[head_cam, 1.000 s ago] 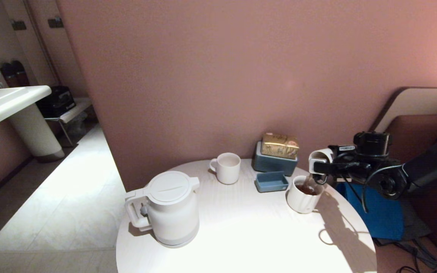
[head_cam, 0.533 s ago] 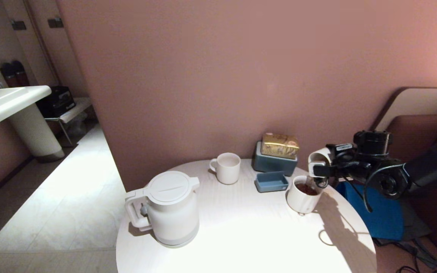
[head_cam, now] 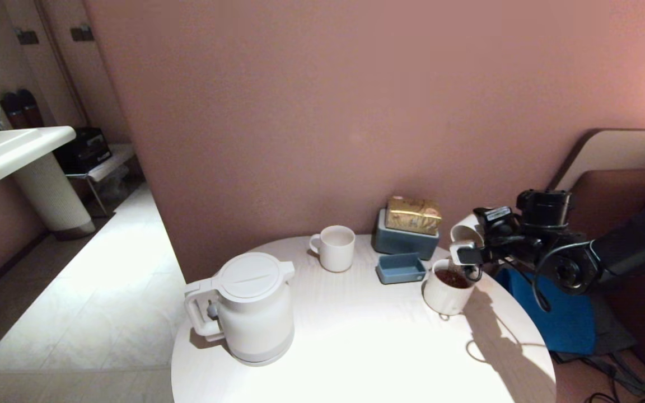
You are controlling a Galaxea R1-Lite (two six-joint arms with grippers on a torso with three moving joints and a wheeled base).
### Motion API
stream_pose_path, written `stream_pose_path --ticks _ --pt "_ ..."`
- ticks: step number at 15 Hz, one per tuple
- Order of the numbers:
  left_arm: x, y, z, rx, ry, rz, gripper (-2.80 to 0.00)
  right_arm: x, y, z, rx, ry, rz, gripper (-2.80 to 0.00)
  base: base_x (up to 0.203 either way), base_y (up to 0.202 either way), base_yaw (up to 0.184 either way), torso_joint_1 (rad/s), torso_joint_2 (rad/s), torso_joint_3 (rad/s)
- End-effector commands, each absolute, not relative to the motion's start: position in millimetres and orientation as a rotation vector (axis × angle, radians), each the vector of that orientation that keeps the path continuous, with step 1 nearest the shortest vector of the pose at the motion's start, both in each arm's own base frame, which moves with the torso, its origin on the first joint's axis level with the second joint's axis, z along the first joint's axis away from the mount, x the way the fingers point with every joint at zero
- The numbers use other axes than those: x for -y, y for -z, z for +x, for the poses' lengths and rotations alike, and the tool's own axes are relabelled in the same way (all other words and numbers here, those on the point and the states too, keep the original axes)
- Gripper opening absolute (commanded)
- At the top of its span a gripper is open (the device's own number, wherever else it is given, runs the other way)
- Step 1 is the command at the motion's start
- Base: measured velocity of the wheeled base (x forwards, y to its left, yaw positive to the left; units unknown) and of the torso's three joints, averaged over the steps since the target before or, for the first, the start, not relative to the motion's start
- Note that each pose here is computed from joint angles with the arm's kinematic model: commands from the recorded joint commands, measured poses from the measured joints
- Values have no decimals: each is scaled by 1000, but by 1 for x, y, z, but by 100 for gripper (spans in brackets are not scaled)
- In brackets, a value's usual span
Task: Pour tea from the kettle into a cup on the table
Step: Pour water into another cup
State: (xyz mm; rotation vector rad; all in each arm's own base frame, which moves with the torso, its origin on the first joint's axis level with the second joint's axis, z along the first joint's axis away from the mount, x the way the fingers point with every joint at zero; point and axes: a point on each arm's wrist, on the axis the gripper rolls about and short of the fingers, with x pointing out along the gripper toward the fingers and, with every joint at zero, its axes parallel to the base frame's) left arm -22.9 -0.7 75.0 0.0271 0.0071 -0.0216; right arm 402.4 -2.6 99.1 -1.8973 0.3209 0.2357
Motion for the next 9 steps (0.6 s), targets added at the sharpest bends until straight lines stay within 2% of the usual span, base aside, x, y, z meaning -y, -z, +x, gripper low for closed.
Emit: stream_pose_path --ticks 1,9 --pt "1 -75 -23 -9 22 27 -280 2 -100 402 -316 -236 -1918 -280 0 0 0 0 0 0" --pt "1 -75 -23 -9 22 27 -280 -1 -100 400 -280 -221 -2021 -280 0 0 0 0 0 0"
